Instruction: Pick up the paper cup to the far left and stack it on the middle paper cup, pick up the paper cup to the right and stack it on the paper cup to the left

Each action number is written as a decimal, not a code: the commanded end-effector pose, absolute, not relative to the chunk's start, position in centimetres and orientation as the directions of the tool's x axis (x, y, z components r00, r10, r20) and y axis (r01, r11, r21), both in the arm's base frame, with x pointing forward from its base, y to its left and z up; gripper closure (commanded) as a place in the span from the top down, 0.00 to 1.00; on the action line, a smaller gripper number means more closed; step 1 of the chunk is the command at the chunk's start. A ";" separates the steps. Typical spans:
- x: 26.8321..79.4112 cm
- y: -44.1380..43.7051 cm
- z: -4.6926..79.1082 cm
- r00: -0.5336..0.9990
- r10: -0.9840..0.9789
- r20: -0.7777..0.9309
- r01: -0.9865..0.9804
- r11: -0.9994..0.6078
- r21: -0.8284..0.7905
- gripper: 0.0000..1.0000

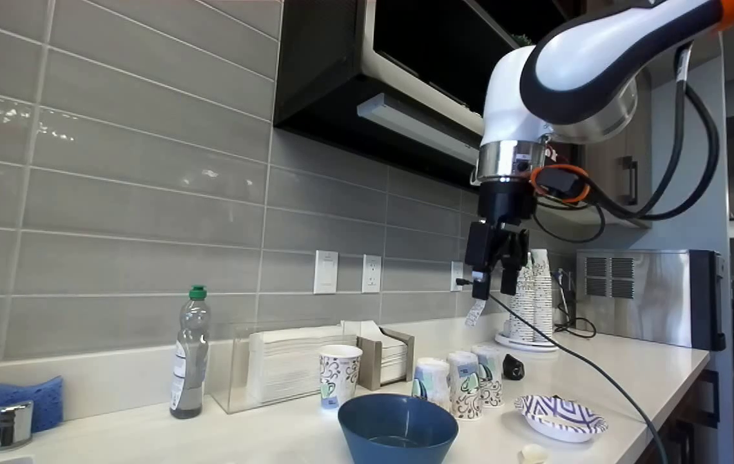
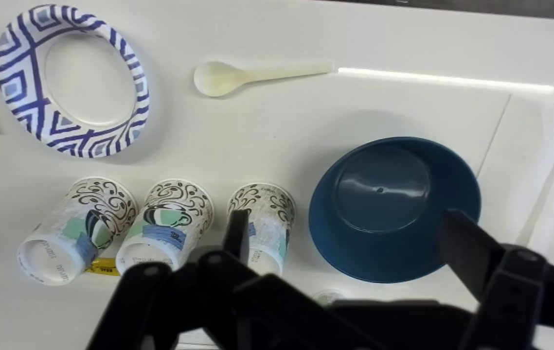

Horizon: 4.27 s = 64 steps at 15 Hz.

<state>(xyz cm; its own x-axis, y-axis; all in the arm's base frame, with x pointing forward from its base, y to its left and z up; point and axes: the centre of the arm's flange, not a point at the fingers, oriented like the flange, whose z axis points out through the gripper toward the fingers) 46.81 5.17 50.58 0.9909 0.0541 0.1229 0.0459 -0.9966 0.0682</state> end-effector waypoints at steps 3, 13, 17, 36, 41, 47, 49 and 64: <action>52.5 4.7 48.7 0.993 0.055 0.106 0.047 -0.996 0.081 1.00; 51.6 4.8 48.1 0.994 0.051 0.095 0.045 -0.997 0.070 1.00; 52.7 3.6 46.1 0.993 0.018 0.118 0.012 -0.999 0.051 1.00; 58.3 0.7 39.4 0.988 -0.050 0.144 -0.050 -0.999 -0.001 1.00; 59.4 0.8 38.5 0.989 -0.047 0.139 -0.047 -0.999 0.000 1.00; 60.7 0.5 37.9 0.989 -0.049 0.138 -0.050 -0.999 0.002 1.00; 61.0 0.4 37.8 0.989 -0.049 0.137 -0.050 -0.999 0.006 1.00; 61.9 -0.1 37.7 0.989 -0.057 0.137 -0.058 -0.998 0.004 0.14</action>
<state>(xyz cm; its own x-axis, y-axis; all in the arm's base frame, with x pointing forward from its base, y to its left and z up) 60.96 0.27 37.85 0.9893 -0.0529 0.1362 -0.0561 -0.9982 0.0193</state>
